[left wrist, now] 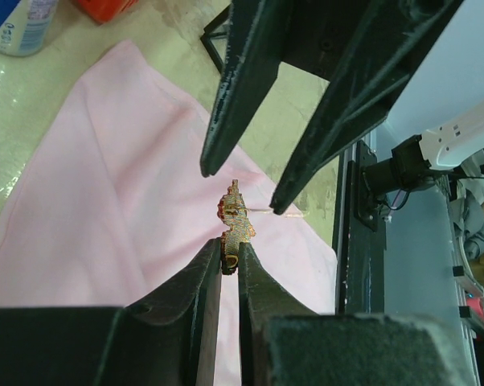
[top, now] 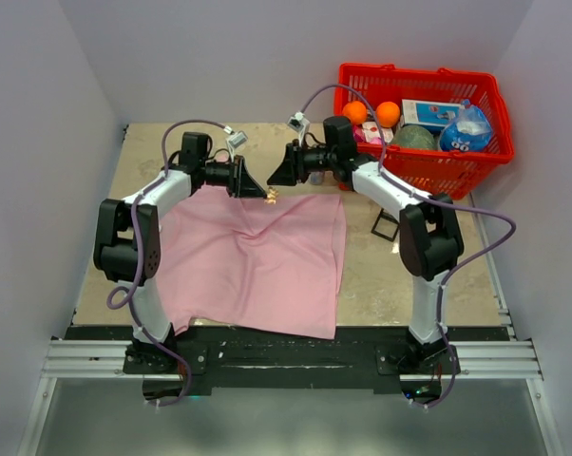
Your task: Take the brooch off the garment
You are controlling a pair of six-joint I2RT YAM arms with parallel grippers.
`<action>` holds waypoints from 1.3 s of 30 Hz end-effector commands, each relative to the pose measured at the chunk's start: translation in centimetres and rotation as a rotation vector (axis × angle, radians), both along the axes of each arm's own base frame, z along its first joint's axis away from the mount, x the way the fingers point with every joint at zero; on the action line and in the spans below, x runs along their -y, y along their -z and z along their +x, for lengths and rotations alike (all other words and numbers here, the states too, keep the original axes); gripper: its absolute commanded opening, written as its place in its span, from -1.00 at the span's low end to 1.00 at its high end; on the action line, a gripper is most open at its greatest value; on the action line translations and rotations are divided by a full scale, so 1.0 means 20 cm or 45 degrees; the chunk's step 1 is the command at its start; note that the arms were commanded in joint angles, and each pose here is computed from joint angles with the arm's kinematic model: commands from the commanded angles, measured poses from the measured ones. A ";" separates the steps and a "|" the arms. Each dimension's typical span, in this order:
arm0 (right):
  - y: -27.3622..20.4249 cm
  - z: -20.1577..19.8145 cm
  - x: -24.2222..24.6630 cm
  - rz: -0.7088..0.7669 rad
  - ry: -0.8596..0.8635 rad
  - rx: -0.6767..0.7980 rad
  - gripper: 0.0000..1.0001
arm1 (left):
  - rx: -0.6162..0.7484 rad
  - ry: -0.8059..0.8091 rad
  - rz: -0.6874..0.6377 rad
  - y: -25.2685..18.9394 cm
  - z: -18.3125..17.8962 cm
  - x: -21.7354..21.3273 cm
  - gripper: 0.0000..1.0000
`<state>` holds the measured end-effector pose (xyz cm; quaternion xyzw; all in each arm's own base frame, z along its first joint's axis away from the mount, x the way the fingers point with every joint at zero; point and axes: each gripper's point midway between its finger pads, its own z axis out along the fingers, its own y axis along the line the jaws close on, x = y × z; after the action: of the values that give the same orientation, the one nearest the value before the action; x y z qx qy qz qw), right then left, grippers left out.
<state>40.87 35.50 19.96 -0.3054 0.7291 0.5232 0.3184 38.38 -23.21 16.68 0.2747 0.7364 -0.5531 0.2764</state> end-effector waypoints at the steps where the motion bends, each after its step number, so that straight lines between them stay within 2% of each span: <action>1: -0.14 -0.05 0.03 -0.013 0.005 0.132 -0.22 | 0.096 0.001 -0.034 -0.09 0.06 0.03 -1.00; 8: -0.10 -0.07 0.04 -0.093 0.007 0.171 -0.21 | 0.089 0.006 -0.074 -0.12 0.07 0.05 -1.00; 22: -0.23 -0.03 0.10 -0.106 0.004 0.300 -0.19 | 0.126 0.059 -0.122 -0.19 0.03 0.05 -1.00; 39: -0.24 -0.13 0.11 -0.056 -0.104 0.260 -0.18 | 0.143 0.112 -0.092 -0.21 -0.09 0.04 -1.00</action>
<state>39.41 33.38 20.64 -0.3656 0.7289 0.4729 0.3337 37.87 -23.64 18.10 0.2916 0.7141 -0.5709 0.2814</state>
